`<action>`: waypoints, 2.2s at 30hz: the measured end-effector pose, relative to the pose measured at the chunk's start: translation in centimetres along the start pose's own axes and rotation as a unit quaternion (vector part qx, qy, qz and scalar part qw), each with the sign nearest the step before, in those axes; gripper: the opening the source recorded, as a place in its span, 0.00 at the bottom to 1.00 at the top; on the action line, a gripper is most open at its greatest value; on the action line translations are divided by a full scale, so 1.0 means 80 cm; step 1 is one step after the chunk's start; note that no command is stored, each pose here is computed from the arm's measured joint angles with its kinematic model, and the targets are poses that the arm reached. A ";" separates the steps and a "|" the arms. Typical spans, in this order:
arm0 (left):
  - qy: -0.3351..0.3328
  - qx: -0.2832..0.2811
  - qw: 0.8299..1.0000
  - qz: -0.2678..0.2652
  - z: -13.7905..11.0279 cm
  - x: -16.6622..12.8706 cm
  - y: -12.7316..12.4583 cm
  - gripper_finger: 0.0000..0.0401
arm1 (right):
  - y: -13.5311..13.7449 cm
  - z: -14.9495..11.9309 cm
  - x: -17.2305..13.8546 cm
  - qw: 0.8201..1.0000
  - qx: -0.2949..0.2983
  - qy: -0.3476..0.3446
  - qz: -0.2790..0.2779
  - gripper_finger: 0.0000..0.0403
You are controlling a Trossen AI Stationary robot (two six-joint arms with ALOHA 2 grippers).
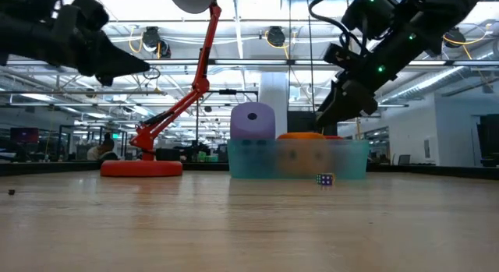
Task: Pick & Place Dice
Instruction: Put the light green die into the green bin, then put the purple die into the green bin
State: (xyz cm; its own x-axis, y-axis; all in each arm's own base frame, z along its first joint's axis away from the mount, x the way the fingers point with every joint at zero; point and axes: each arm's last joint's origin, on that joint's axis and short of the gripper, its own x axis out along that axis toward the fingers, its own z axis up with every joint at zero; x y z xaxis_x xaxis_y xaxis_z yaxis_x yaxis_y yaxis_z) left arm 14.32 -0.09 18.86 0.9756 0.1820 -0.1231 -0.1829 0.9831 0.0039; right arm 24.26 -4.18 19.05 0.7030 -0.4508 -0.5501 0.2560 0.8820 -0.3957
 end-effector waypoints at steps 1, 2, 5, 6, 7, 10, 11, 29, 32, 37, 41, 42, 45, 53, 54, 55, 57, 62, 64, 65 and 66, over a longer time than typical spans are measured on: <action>0.007 0.002 1.000 0.001 0.002 0.006 -0.002 0.01 | 0.001 -0.002 0.001 1.000 -0.001 -0.014 -0.003 0.78; 0.008 0.003 1.000 0.001 0.006 0.013 -0.004 0.01 | 0.001 -0.003 0.001 1.000 -0.001 -0.028 -0.007 0.79; 0.011 0.011 1.000 0.002 0.015 0.038 -0.011 0.01 | 0.004 -0.012 0.003 0.998 -0.007 -0.061 -0.017 0.81; 0.012 0.012 1.000 0.002 0.021 0.048 -0.013 0.01 | 0.005 -0.016 0.003 0.997 -0.011 -0.067 -0.019 0.82; 0.017 0.017 1.000 0.002 0.027 0.059 -0.016 0.01 | 0.006 -0.018 0.002 0.997 -0.016 -0.071 -0.019 0.82; 0.037 0.025 0.999 0.002 0.045 0.095 -0.024 0.00 | 0.011 -0.023 0.001 0.997 -0.027 -0.072 -0.015 0.83; 0.042 0.030 0.999 0.002 0.050 0.107 -0.026 0.00 | 0.013 -0.024 0.001 0.997 -0.031 -0.072 -0.013 0.83; 0.090 0.110 0.987 -0.078 0.101 0.300 -0.022 0.00 | 0.024 -0.007 -0.009 0.989 -0.056 -0.137 -0.009 0.83; 0.113 0.115 0.983 -0.086 0.096 0.322 -0.019 0.00 | 0.024 -0.007 -0.009 0.989 -0.054 -0.138 -0.008 0.83; 0.124 0.131 0.980 -0.082 0.090 0.346 -0.011 0.00 | 0.026 -0.007 -0.009 0.988 -0.055 -0.143 0.008 0.83; 0.130 0.131 0.980 -0.077 0.097 0.355 -0.004 0.00 | 0.026 -0.006 -0.009 0.987 -0.057 -0.148 0.016 0.83; 0.129 0.130 0.980 -0.074 0.099 0.356 -0.001 0.00 | 0.026 -0.005 -0.009 0.986 -0.057 -0.153 0.018 0.83; 0.134 0.124 0.981 -0.065 0.099 0.358 0.011 0.00 | 0.027 -0.004 -0.010 0.985 -0.060 -0.162 0.025 0.83; 0.152 0.090 0.982 -0.067 0.087 0.362 0.035 0.00 | 0.026 0.002 -0.012 0.981 -0.056 -0.183 0.017 0.83; 0.153 0.088 0.982 -0.066 0.084 0.364 0.037 0.00 | 0.026 0.002 -0.012 0.981 -0.055 -0.185 0.015 0.83; 0.156 0.087 0.982 -0.064 0.080 0.366 0.039 0.00 | 0.025 0.003 -0.012 0.981 -0.054 -0.187 0.013 0.83; 0.164 0.085 0.981 -0.060 0.072 0.369 0.042 0.00 | 0.025 0.003 -0.013 0.981 -0.053 -0.188 0.012 0.83; 0.167 0.089 0.980 -0.058 0.074 0.367 0.044 0.00 | 0.023 0.000 -0.011 0.986 -0.038 -0.162 -0.021 0.83; 0.165 0.088 0.981 -0.059 0.082 0.362 0.042 0.00 | 0.022 -0.001 -0.012 0.987 -0.031 -0.155 -0.036 0.83; 0.158 0.089 0.982 -0.060 0.089 0.359 0.041 0.00 | 0.022 -0.002 -0.011 0.987 -0.026 -0.152 -0.039 0.83; 0.159 0.089 0.981 -0.061 0.095 0.355 0.040 0.00 | 0.022 -0.002 -0.011 0.988 -0.025 -0.149 -0.037 0.83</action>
State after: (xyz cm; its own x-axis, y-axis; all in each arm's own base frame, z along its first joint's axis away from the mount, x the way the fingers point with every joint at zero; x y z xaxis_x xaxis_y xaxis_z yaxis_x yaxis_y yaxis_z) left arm 42.39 8.34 22.88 0.8964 0.0762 -0.4367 -0.0158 0.9900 0.1403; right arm 23.97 -2.24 18.71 0.8491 -0.4476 -0.2804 0.2863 0.8363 -0.4677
